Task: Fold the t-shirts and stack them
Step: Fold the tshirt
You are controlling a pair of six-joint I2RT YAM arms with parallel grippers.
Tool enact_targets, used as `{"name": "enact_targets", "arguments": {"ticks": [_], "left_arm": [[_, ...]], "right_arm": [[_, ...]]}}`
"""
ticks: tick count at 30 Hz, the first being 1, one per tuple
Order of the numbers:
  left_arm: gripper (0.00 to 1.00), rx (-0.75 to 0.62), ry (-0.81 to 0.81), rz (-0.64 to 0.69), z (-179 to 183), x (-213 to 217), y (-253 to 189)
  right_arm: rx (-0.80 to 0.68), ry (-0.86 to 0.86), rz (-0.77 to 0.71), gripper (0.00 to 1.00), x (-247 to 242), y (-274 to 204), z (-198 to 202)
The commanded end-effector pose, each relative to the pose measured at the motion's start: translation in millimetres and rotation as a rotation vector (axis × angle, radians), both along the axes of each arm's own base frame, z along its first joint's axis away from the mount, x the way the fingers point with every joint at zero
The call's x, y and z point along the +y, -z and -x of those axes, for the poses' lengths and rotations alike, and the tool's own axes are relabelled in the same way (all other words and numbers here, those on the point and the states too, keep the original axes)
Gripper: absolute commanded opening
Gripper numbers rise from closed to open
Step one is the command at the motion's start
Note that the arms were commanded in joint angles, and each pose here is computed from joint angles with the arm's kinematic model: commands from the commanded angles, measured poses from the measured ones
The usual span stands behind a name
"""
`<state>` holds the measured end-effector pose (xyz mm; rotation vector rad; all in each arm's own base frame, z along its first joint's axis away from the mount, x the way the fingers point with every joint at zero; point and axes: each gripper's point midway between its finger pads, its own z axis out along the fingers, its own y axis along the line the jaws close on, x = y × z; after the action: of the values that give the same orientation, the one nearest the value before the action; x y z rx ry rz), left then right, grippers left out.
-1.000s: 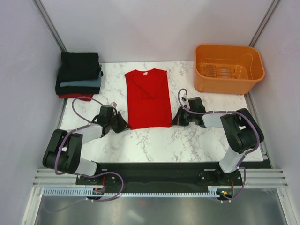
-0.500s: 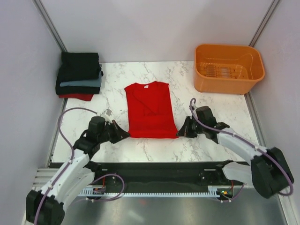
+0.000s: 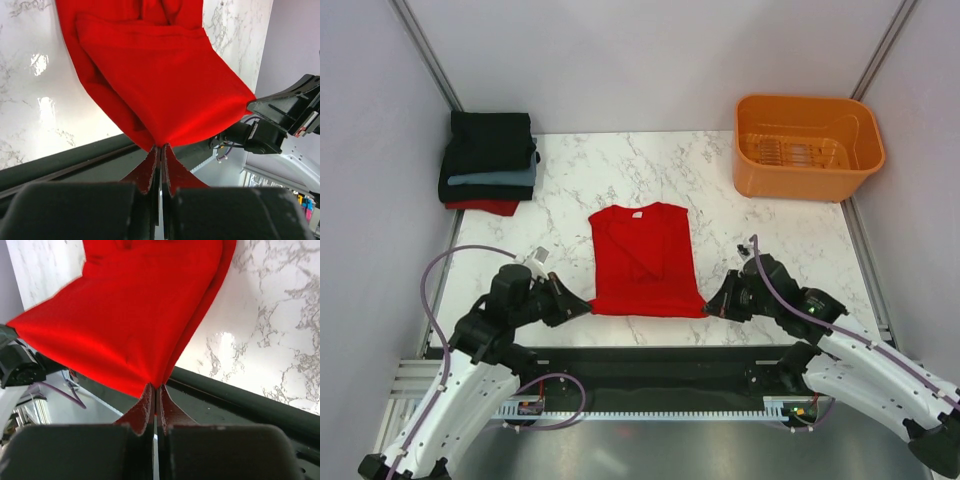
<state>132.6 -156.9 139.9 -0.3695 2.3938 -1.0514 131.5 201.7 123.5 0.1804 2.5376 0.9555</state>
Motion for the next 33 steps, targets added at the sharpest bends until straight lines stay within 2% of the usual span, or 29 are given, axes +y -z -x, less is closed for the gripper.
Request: {"name": "enact_targets", "arguments": {"ticks": [1,12,17,24,33], "left_arm": [[0.02,-0.021,0.007,-0.009,4,3,-25],[0.02,-0.084,-0.031,-0.13,-29,11,-50],[0.02,-0.107,-0.039,-0.179,-52,10,-63],[0.02,-0.117,-0.031,-0.282,-96,4,-65],[0.02,-0.129,-0.049,-0.366,-157,7,-78]], "right_arm": [[-0.029,0.075,0.065,0.0,-15,-25,-9],[-0.138,0.07,0.274,0.0,-15,-62,-58],[-0.127,0.053,0.353,0.0,-12,-62,-88],[-0.134,0.064,0.374,0.0,-20,-76,-146],[-0.128,0.009,0.395,0.0,-8,-75,-199]]}}
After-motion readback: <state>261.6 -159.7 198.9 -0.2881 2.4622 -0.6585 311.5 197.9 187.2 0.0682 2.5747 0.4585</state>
